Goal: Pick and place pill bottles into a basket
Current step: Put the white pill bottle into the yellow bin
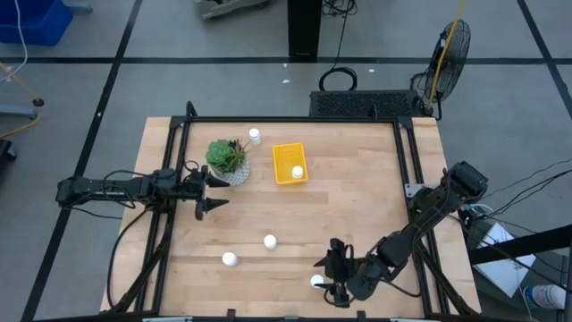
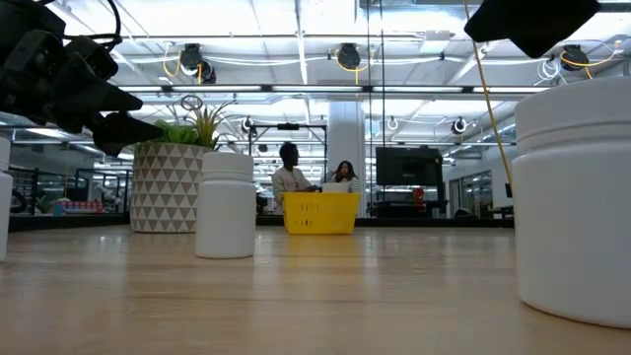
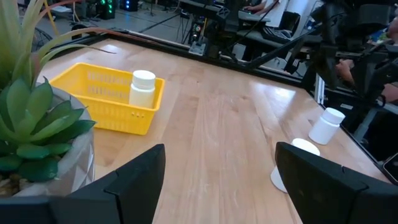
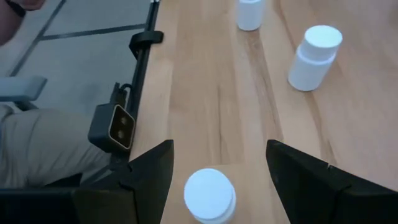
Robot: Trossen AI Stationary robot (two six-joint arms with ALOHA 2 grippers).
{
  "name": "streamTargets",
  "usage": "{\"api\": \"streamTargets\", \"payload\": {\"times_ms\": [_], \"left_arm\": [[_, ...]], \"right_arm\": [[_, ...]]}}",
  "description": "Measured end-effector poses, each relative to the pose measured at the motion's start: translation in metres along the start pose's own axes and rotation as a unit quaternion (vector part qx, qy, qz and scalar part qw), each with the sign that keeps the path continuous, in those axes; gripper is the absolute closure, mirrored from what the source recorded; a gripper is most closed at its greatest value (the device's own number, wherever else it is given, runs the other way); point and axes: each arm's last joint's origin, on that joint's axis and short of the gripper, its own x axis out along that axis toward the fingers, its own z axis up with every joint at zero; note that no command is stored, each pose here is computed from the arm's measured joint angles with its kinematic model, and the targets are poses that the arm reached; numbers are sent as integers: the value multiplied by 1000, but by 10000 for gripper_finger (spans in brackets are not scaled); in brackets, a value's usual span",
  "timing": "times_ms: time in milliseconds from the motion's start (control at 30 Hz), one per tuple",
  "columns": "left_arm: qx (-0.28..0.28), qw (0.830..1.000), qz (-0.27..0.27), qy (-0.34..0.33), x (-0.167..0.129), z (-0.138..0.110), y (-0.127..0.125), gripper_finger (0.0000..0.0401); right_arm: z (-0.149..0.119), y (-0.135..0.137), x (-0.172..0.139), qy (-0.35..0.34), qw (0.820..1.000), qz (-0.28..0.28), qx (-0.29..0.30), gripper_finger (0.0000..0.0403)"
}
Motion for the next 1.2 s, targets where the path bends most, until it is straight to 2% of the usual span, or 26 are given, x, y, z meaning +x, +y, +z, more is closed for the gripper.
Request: {"api": "streamTargets", "payload": {"times_ms": [567, 867, 1200], "left_arm": [[16, 1000, 3, -2, 0, 0, 0, 91], [16, 1000, 3, -2, 0, 0, 0, 91], [16, 1000, 4, -3, 0, 0, 0, 91]], "right_arm": [[-18, 1, 20, 26, 999, -18, -25, 156], [-22, 22, 20, 1, 998, 27, -52, 156], [-27, 19, 21, 27, 996, -15, -78, 156]]}}
